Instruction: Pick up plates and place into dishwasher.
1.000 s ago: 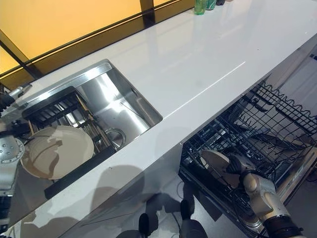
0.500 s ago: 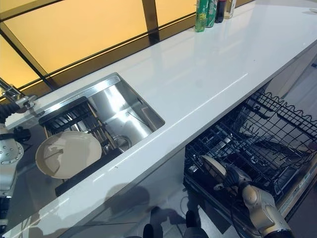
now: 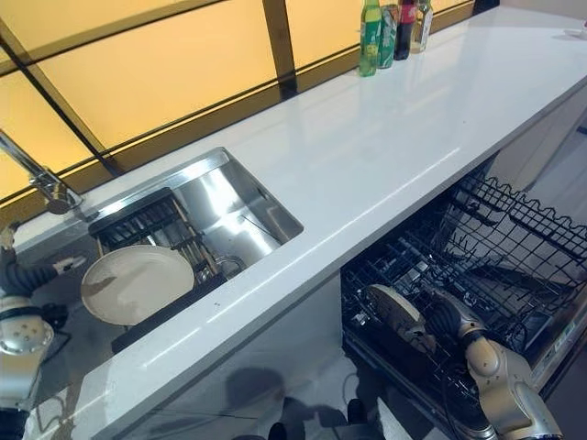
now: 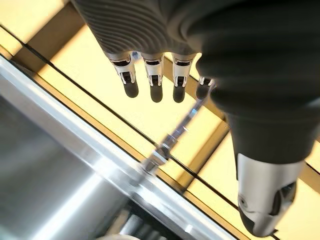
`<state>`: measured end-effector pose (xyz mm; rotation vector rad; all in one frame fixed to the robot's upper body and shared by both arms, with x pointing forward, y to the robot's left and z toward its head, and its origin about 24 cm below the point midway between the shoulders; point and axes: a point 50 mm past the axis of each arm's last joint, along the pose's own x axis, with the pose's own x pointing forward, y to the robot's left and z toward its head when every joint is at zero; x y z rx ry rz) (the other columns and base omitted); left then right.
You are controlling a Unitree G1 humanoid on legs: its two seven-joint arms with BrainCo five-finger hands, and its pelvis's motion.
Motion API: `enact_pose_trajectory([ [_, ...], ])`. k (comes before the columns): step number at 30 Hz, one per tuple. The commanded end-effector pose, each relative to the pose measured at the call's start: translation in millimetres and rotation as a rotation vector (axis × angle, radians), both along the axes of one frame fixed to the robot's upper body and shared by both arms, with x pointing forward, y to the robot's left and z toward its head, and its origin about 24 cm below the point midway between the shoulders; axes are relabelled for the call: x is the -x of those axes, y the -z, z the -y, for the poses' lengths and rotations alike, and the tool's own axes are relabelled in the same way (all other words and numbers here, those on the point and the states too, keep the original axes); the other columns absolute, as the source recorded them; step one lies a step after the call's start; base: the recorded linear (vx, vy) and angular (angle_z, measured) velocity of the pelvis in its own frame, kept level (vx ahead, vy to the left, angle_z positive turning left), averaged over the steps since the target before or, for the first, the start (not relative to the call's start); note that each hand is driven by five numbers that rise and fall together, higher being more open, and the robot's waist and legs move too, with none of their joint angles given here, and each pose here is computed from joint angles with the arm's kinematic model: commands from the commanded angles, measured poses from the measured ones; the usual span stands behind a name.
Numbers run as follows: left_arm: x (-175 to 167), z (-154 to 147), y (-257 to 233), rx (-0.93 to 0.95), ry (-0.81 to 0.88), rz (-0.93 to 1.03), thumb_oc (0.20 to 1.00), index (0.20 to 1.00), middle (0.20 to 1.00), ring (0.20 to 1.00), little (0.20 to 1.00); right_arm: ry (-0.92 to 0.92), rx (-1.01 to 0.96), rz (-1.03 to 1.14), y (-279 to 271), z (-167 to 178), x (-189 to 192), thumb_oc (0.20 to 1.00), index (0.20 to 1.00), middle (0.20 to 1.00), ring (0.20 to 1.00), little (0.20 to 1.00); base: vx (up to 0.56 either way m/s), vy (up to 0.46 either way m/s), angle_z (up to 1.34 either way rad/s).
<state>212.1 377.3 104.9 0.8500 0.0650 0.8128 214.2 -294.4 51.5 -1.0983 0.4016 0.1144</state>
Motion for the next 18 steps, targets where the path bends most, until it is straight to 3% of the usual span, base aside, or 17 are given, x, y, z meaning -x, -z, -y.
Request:
enact_pose_trajectory([
  [1, 20, -33, -43, -0.276, -0.169, 0.033, 1.000, 1.000, 1.000, 1.000, 1.000, -0.062, 0.004, 0.115, -27, -2, -6, 1.000, 1.000, 1.000, 1.000, 1.000, -0.06, 0.091, -0.09],
  [11, 39, -42, -56, -0.363, -0.251, 0.065, 1.000, 1.000, 1.000, 1.000, 1.000, -0.066, 0.041, 0.099, -34, 1, -4, 1.000, 1.000, 1.000, 1.000, 1.000, 0.00, 0.077, 0.02],
  [18, 30, -30, -68, -0.552, -0.099, -0.015, 1.000, 1.000, 1.000, 1.000, 1.000, -0.059, 0.021, 0.094, -34, 0, -5, 1.000, 1.000, 1.000, 1.000, 1.000, 0.01, 0.046, 0.09],
])
